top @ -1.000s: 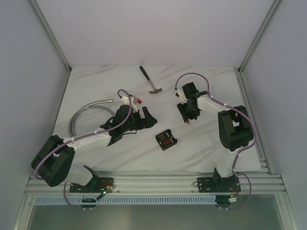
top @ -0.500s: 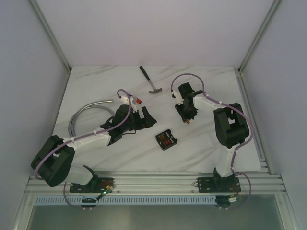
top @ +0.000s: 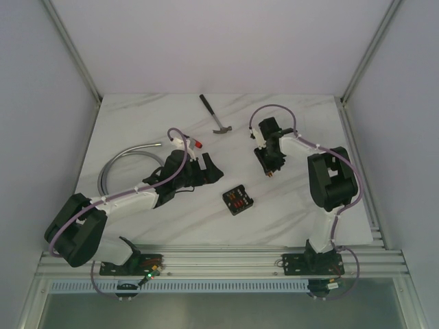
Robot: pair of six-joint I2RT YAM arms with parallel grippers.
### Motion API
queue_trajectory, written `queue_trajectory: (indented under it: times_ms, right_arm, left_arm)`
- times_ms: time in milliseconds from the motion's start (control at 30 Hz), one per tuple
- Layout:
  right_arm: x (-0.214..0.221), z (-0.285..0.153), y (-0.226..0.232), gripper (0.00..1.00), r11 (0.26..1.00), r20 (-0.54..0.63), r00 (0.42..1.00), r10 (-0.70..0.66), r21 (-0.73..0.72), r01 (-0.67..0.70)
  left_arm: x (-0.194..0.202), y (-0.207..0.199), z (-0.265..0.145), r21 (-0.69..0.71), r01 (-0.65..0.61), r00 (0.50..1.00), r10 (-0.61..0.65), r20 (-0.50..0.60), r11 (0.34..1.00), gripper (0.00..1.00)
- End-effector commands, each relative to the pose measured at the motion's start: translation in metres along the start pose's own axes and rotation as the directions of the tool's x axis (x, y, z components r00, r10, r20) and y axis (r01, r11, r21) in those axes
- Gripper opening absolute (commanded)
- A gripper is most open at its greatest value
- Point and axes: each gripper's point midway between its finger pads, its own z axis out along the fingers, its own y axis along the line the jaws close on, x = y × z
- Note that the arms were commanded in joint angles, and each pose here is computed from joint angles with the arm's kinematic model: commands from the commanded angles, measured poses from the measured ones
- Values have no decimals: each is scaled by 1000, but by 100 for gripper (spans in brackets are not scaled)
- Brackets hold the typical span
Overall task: Snap on the fuse box
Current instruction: Pick up the fuse from the center of the board.
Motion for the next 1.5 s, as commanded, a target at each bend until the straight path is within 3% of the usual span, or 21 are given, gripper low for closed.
queue_trajectory:
  times_ms: [0, 333, 667, 867, 1167, 1467]
  right_arm:
    - [28, 14, -3, 37, 999, -107, 993, 40, 14, -39]
    - [20, 7, 1, 28, 995, -58, 993, 100, 28, -99]
    - [-27, -47, 23, 30, 982, 208, 960, 186, -46, -181]
    - [-50, -85, 46, 30, 964, 358, 897, 257, -152, -216]
    - [-74, -143, 91, 31, 901, 497, 771, 398, -369, -227]
    - [-70, -156, 111, 31, 873, 503, 744, 439, -436, -220]
  left_arm:
    - [1, 0, 2, 6, 8, 1000, -8, -10, 1000, 100]
    - [-2, -6, 2, 27, 9, 1000, -9, -6, 1000, 100]
    - [-5, -29, 11, 152, -15, 999, 8, 49, 988, 98]
    - [-12, -57, 14, 240, -101, 989, 70, 133, 966, 93]
    - [-15, -93, 23, 289, -272, 947, 203, 249, 918, 76]
    - [-24, -105, 32, 306, -333, 920, 236, 314, 892, 56]
